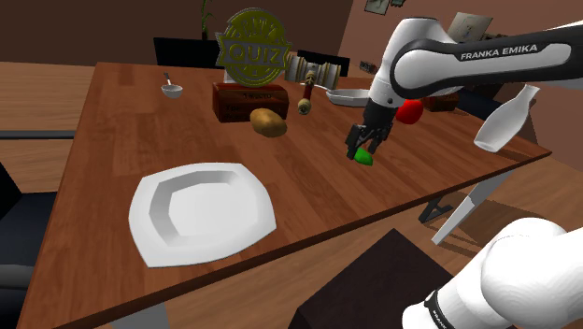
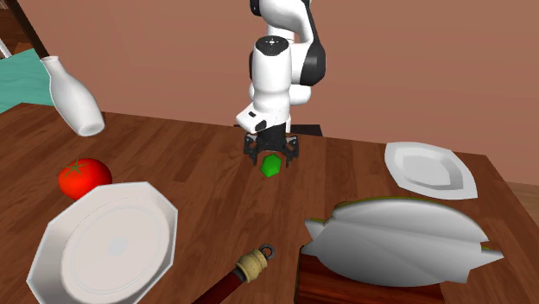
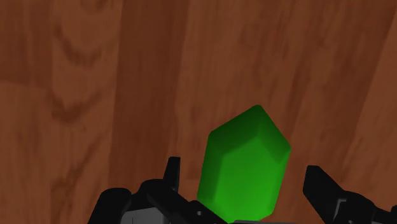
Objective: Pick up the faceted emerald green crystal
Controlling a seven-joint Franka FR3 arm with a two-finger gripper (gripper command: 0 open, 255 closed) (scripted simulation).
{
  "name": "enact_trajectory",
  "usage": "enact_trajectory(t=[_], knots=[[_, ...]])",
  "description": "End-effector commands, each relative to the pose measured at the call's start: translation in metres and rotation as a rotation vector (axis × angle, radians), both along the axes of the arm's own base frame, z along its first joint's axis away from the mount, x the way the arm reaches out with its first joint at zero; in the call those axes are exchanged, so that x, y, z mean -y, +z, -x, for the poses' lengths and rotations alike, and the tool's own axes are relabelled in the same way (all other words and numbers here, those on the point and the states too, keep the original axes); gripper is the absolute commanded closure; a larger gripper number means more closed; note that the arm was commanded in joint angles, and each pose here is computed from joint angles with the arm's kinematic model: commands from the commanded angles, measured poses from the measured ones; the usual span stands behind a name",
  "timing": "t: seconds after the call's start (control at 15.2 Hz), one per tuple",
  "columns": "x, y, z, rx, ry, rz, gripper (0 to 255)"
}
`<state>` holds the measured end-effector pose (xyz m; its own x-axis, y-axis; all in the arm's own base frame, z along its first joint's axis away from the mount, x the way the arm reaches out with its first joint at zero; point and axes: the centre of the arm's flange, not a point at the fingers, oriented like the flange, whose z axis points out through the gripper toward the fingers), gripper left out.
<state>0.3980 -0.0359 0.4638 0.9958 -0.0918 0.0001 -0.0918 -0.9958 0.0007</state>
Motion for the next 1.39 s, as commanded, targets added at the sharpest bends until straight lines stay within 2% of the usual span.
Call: enact_trajectory(t=[0.0,0.07,0.66,1.32], knots=[[0.000,-0.005,0.001,0.000,0.000,0.000,0],[-0.001,-0.004,0.000,0.000,0.000,0.000,255],[0.000,-0.005,0.001,0.000,0.000,0.000,255],[0.000,0.048,0.001,0.000,0.000,0.000,255]])
